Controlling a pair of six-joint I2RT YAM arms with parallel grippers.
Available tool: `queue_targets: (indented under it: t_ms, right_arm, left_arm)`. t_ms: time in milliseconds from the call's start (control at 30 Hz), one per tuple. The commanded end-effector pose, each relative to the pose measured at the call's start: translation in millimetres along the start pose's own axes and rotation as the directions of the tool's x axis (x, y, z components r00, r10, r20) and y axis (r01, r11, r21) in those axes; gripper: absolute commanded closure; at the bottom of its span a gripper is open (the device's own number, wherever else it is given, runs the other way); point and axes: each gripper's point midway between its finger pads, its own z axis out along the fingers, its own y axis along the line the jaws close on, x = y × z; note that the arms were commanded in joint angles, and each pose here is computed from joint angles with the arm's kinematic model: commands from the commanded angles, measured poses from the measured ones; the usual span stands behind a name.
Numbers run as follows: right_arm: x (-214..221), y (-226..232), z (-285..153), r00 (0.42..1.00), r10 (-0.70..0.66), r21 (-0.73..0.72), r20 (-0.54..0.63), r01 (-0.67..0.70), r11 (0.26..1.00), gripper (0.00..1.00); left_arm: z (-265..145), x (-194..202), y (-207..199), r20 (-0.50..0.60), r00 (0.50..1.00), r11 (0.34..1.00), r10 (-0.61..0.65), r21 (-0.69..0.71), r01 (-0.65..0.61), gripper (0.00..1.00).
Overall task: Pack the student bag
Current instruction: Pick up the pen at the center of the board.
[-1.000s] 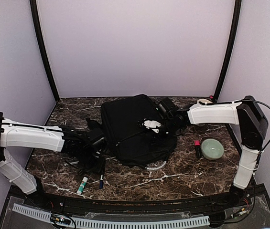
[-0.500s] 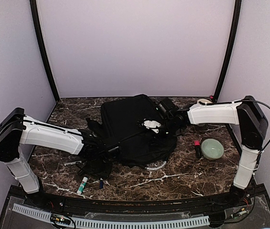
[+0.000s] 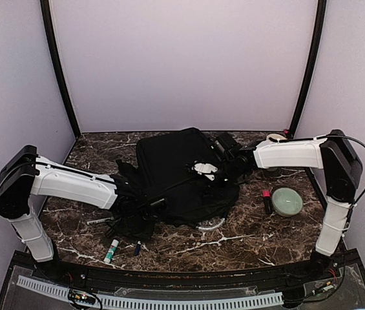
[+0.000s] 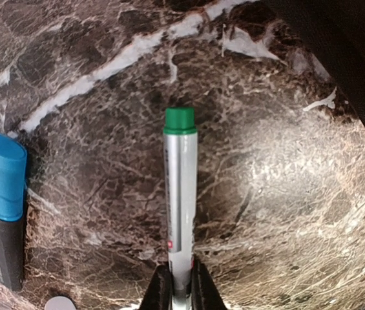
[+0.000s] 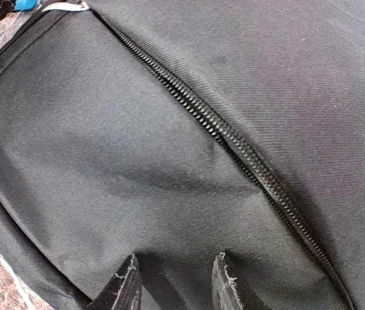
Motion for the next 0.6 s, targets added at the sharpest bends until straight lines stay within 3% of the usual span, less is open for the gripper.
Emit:
queue_targets:
  t_ms: [0,167,400,567]
  right_arm:
    - [-7.4,9.7,-16.1,1.000,0.005,-0.042,0.025,-0.004,0.999,0.62]
    - [-26.7,8.6,-56.7,0.989,-0.046,-0.081,0.137,0.058,0.995,0.62]
    - [-40.1,-39.4,-84.8,0.965,-0.206,0.192,0.162,0.174,0.966,0.56]
    - [-46.6,-48.2,-73.7,0.941,-0.299,0.275,0.159,0.249,0.929,0.45]
  left_arm:
    - [-8.1,7.2,8.5,-0.007,1.000,1.000,0.008,-0.014,-0.008,0.97]
    - [-19.5,12.1,14.0,0.003,1.000,1.000,0.019,-0.002,-0.019,0.98]
    - [-39.3,13.9,13.6,0.047,0.999,0.996,0.007,0.086,-0.011,1.00]
    - [-54.2,6.3,6.3,0.107,0.994,0.987,-0.027,0.160,0.010,1.00]
